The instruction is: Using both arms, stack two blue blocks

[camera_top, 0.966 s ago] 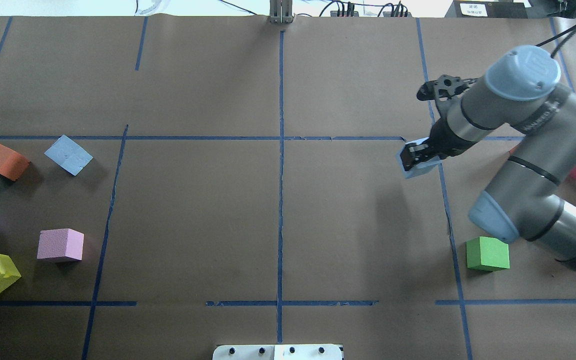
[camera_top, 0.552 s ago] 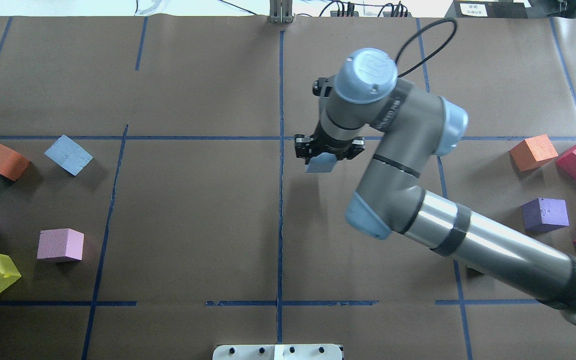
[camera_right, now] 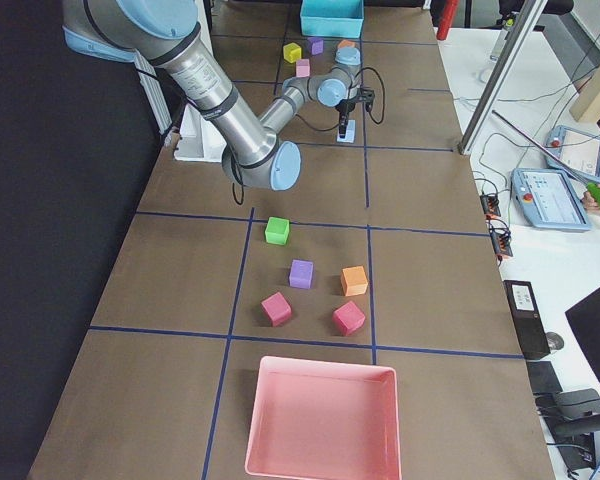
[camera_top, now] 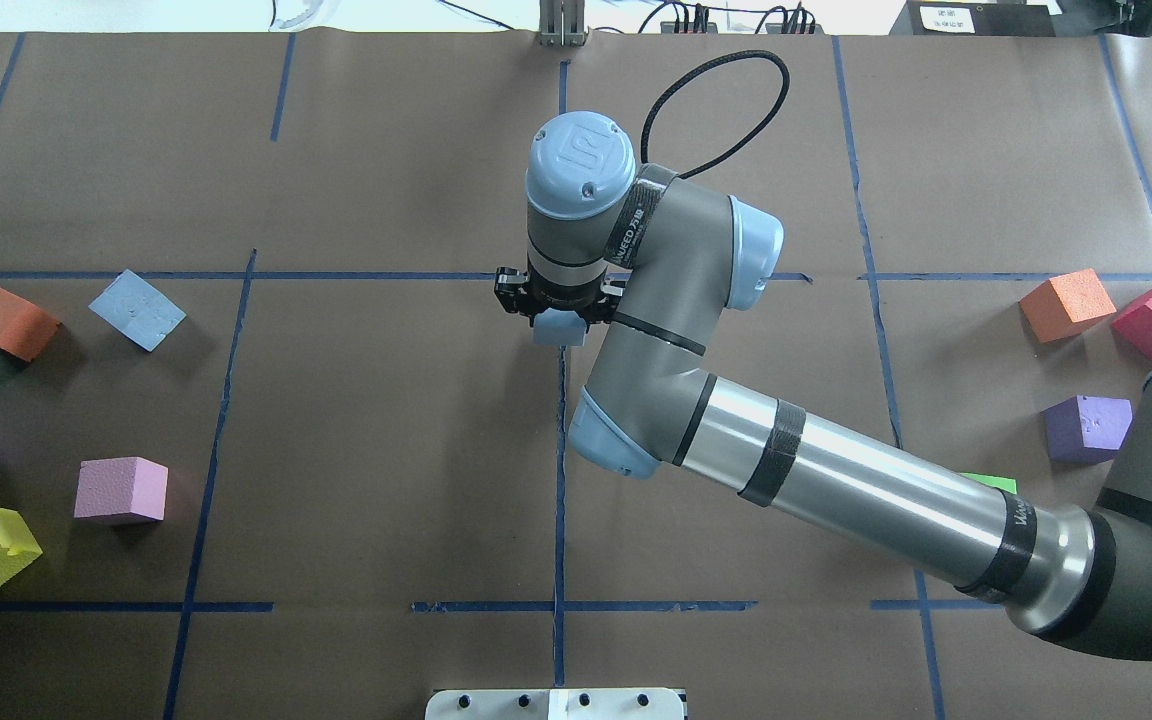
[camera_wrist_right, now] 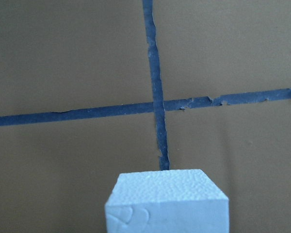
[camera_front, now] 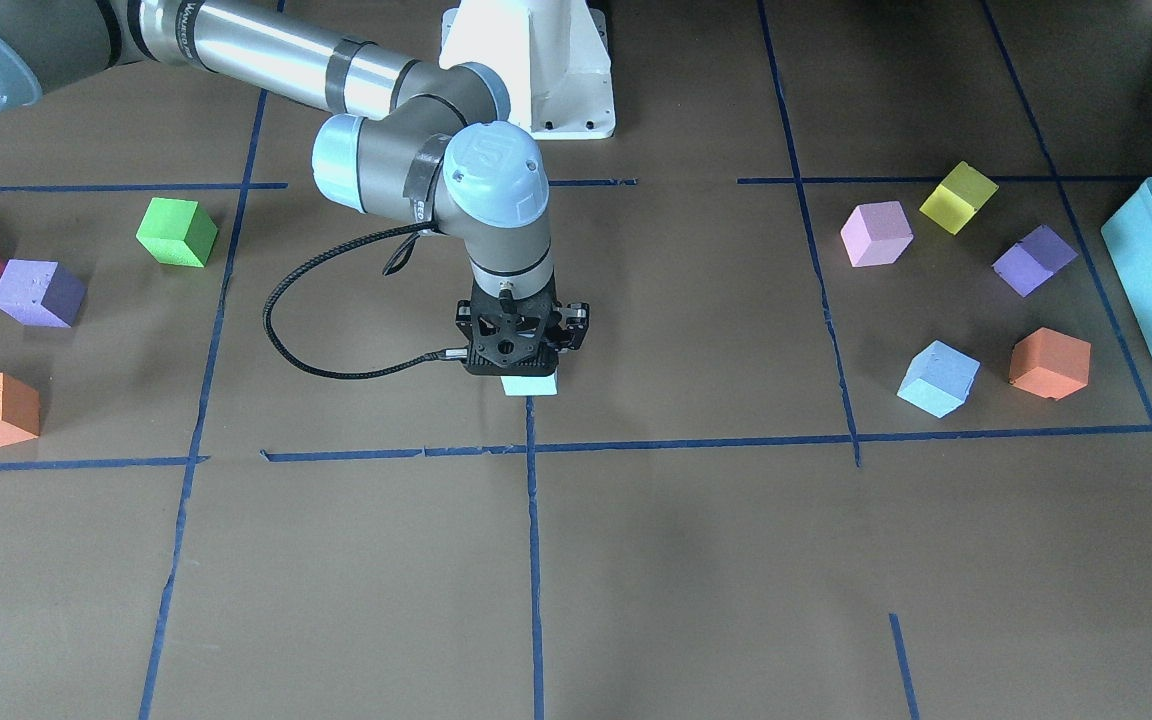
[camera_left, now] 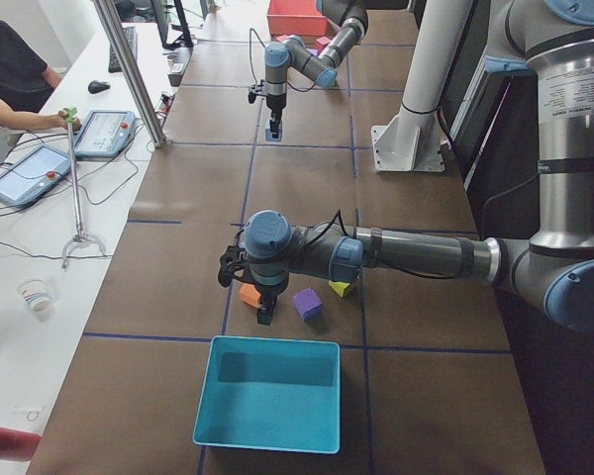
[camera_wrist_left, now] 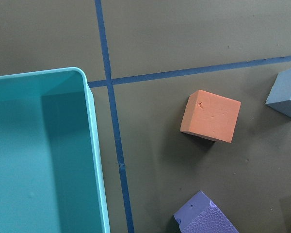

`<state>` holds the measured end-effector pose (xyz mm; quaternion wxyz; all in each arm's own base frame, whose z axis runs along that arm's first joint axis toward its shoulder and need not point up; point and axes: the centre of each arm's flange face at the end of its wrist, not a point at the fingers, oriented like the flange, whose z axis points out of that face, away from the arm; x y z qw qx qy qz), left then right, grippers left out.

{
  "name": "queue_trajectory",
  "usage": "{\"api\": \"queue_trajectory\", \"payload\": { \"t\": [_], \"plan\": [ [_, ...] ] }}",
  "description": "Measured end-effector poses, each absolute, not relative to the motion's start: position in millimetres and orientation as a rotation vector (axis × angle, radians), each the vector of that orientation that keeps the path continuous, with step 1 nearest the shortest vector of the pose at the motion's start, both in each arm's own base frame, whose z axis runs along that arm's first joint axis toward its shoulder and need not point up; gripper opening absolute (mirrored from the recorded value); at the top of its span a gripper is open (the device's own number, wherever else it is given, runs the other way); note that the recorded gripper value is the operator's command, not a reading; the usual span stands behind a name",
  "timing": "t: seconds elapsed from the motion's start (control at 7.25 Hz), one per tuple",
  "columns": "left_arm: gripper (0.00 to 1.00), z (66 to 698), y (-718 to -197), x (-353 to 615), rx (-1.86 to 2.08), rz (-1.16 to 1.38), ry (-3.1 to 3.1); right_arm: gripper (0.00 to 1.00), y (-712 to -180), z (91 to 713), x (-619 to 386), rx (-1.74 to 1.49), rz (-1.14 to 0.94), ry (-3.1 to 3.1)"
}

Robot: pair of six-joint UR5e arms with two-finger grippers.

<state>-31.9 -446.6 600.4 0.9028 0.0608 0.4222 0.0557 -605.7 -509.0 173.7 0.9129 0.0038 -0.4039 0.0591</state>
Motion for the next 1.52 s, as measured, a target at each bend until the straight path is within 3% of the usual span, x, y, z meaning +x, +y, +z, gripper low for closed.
{"api": "queue_trajectory", "payload": {
  "t": [0.41,0.69,0.83,0.97,1.1,1.52],
  "plan": [
    [1.0,599,-446,-31,0.127,0.117,0.886,0.08,-501,180,-619,-0.007,0.113,-0.817],
    [1.0,599,-446,-31,0.127,0.118,0.888,0.16,-490,186,-628,-0.012,0.089,-0.808],
    [1.0,599,-446,-31,0.127,0.119,0.888,0.29,-487,189,-631,-0.011,0.083,-0.801],
    [1.0,599,-446,-31,0.126,0.12,0.888,0.6,-485,192,-635,-0.01,0.08,-0.791],
    [1.0,600,-446,-31,0.127,0.12,0.888,0.99,-484,195,-637,-0.01,0.079,-0.785],
    [1.0,601,-445,-31,0.124,0.118,0.89,1.0,-482,192,-636,-0.006,0.077,-0.79]
  ]
}}
